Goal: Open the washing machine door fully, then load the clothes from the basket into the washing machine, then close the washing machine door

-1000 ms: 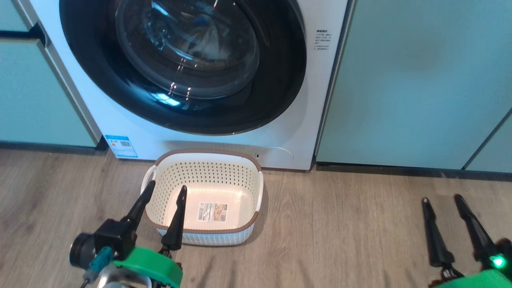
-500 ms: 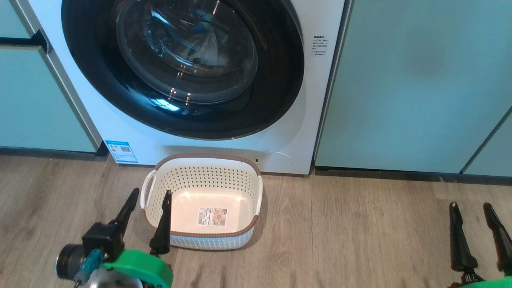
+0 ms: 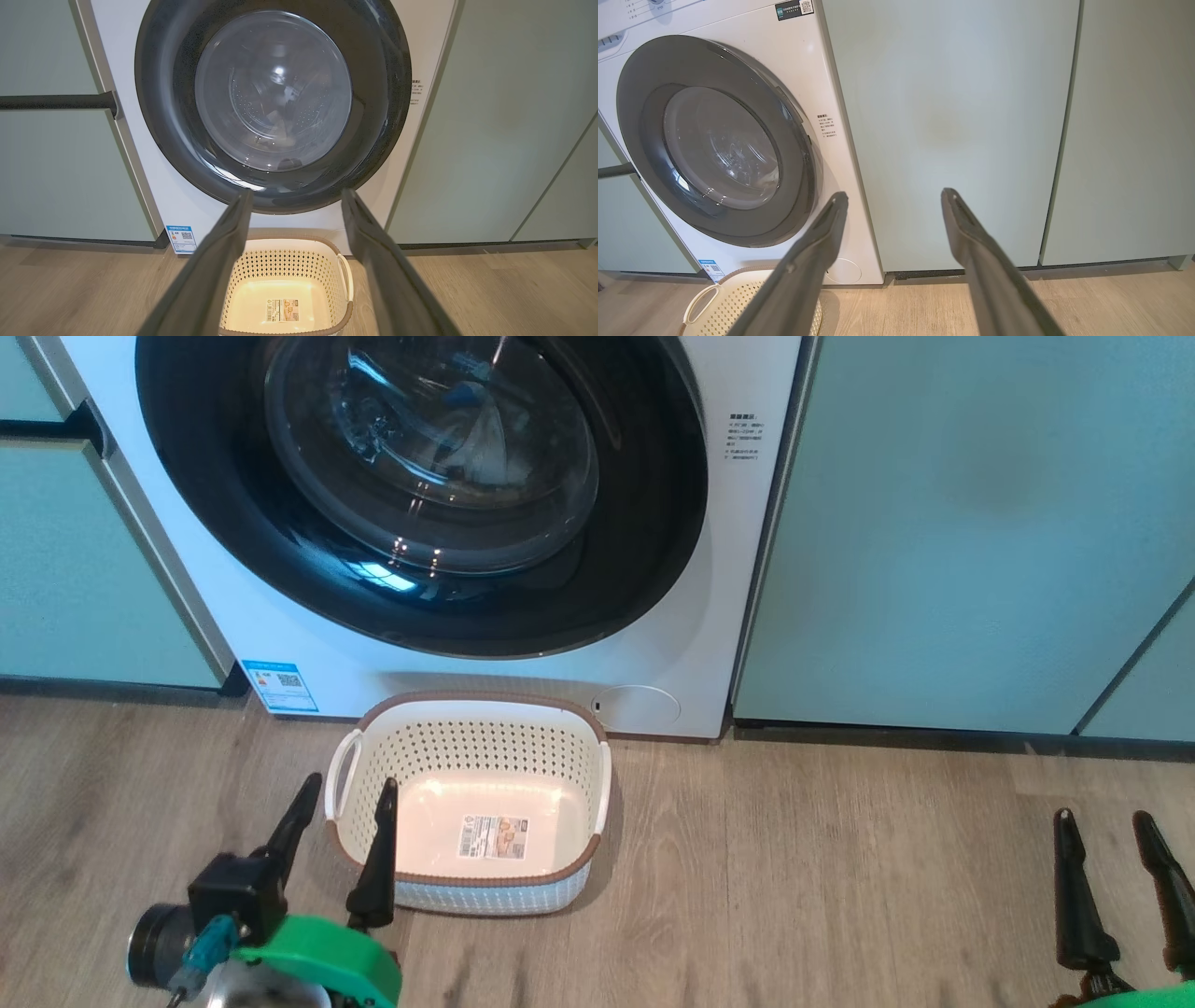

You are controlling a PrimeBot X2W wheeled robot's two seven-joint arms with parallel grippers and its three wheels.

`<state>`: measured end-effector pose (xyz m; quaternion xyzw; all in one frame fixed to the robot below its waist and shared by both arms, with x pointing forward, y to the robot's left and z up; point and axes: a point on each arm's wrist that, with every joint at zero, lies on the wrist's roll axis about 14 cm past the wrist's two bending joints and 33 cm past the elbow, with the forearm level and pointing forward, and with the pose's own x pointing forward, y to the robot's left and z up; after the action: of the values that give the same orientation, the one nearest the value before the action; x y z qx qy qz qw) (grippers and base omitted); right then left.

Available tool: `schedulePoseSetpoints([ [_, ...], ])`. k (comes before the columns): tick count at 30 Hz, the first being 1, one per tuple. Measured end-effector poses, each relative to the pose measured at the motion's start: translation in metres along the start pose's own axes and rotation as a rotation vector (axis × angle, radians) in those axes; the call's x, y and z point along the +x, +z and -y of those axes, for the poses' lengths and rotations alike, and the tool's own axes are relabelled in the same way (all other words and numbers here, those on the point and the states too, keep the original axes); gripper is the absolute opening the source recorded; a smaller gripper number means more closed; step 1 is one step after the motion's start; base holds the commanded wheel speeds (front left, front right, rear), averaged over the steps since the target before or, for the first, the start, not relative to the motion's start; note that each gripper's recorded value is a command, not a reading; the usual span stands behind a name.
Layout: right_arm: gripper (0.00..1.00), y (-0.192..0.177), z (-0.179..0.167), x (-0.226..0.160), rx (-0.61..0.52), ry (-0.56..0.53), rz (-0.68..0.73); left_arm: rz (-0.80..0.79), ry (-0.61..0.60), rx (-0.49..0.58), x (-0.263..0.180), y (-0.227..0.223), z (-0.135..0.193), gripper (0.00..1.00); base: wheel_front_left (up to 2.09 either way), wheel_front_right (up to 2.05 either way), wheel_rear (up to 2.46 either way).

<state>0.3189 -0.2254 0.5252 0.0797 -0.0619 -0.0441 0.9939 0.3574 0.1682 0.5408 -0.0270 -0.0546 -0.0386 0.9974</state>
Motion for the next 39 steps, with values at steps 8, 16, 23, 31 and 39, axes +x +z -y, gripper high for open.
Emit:
schedulePoseSetpoints([
  [8, 1.00, -0.001, 0.001, 0.000, -0.001, -0.004, -0.005, -0.007, -0.002, -0.007, 0.001, -0.001, 0.001, 1.00, 0.00, 0.00, 0.00],
  [16, 1.00, -0.003, 0.001, 0.000, 0.000, -0.004, -0.009, -0.010, 0.007, -0.005, 0.001, -0.002, -0.001, 1.00, 0.00, 0.00, 0.00],
  [23, 1.00, -0.005, 0.000, 0.001, 0.003, 0.000, -0.015, -0.015, 0.011, -0.004, 0.000, -0.004, -0.001, 1.00, 0.00, 0.00, 0.00],
  [31, 0.00, -0.042, 0.001, -0.013, 0.040, -0.019, -0.135, -0.146, 0.026, -0.045, -0.016, -0.044, 0.001, 0.00, 0.00, 0.00, 0.00],
  [39, 0.00, -0.043, 0.001, -0.011, 0.133, -0.037, -0.137, -0.176, 0.045, -0.140, -0.019, -0.052, -0.001, 0.00, 0.00, 0.00, 0.00],
])
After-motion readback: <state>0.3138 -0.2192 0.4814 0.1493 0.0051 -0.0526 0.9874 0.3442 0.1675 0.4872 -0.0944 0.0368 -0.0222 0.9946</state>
